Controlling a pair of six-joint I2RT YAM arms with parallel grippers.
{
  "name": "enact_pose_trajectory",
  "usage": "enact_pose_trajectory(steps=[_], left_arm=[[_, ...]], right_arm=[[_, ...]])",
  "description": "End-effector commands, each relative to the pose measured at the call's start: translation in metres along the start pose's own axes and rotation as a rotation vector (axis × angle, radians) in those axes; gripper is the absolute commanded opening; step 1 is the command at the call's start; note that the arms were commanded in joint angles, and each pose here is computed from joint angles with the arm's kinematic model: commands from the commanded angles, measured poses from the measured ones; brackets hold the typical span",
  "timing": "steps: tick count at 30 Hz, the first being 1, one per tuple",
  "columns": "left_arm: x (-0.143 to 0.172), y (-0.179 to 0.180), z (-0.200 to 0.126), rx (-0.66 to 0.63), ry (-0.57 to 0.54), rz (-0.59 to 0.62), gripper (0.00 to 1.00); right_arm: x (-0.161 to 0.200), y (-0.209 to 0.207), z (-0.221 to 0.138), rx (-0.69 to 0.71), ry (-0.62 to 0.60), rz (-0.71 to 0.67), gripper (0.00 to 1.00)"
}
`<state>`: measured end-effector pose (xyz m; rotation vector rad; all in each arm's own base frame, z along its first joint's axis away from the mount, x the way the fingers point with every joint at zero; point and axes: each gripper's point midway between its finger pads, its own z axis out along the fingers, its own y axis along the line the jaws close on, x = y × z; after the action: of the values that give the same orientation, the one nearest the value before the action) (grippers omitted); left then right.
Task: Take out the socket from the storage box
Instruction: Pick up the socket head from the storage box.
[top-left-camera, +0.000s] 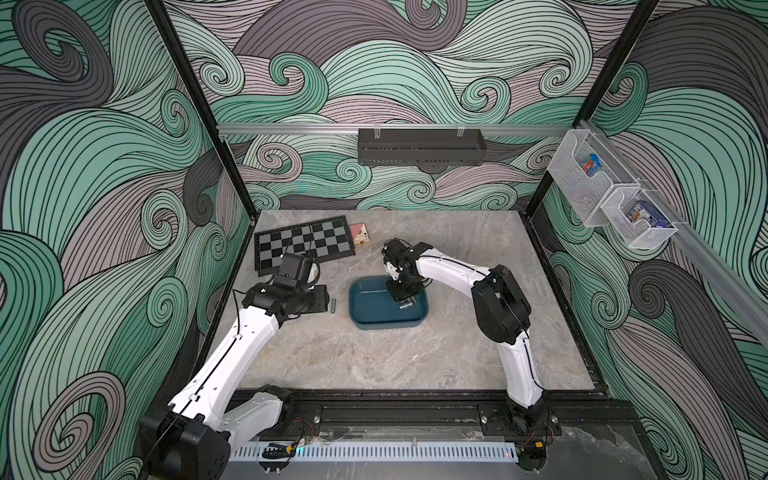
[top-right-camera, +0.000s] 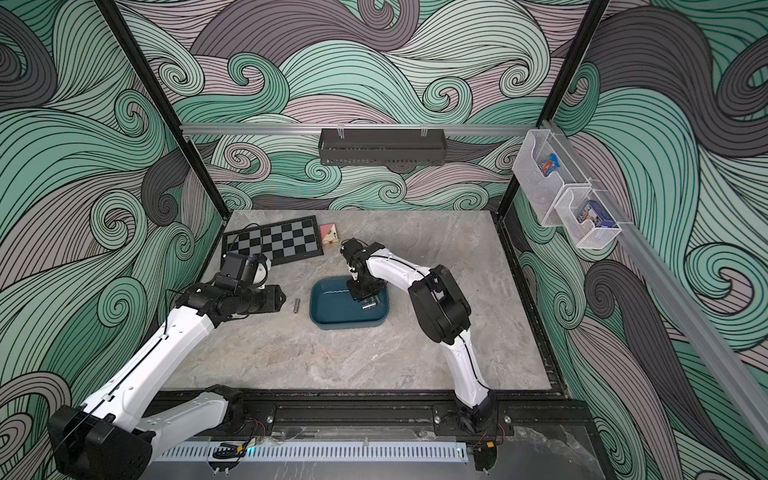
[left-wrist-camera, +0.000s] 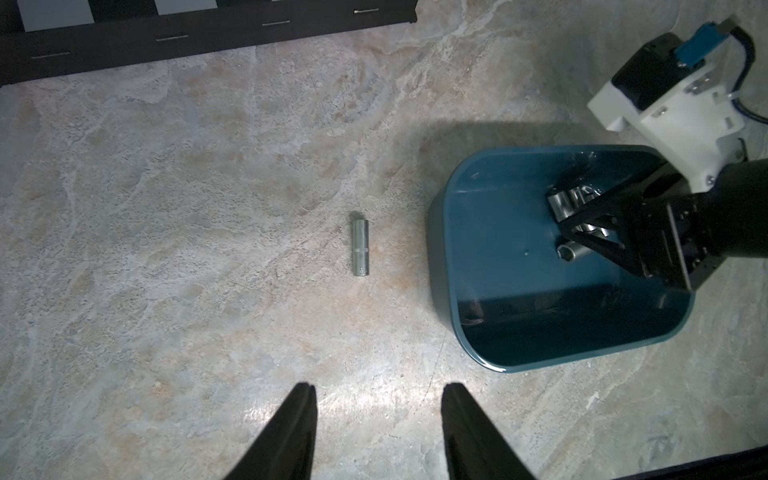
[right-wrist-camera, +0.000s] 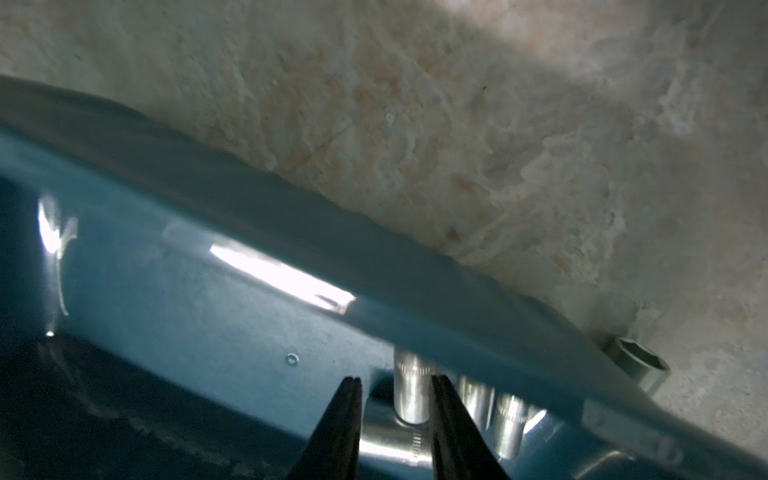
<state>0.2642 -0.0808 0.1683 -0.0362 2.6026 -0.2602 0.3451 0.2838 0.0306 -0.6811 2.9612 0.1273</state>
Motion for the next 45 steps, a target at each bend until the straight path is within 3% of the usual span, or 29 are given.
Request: enact_pose_trajectory(steps=[1,10,18,36,40,45], left_arm=[[-0.004,-0.001,-0.001,0.006,-0.010,0.018,0.52],[-0.004,-0.002,0.000,0.005,-0.007,0.022,0.52],[-0.004,-0.002,0.000,0.005,-0.006,0.023,0.52],[-0.002,-0.003,0.005,0.004,0.019,0.027,0.52],[-0.002,-0.003,0.004,0.003,0.021,0.028,0.52],[-0.002,-0.003,0.003,0.004,0.017,0.028,0.52]], right_arm=[[-0.001,-0.004,0.008,0.044,0.010,-0.005,0.32],[-0.003,-0.010,0.029,0.078,0.013,0.010,0.30],[-0.001,-0.009,0.028,0.084,0.003,0.013,0.23],[-0.016,0.013,-0.074,-0.033,-0.199,0.007,0.16],[-0.021,0.002,-0.108,-0.043,-0.271,0.024,0.16],[-0.021,-0.040,-0.133,-0.031,-0.323,0.113,0.16]])
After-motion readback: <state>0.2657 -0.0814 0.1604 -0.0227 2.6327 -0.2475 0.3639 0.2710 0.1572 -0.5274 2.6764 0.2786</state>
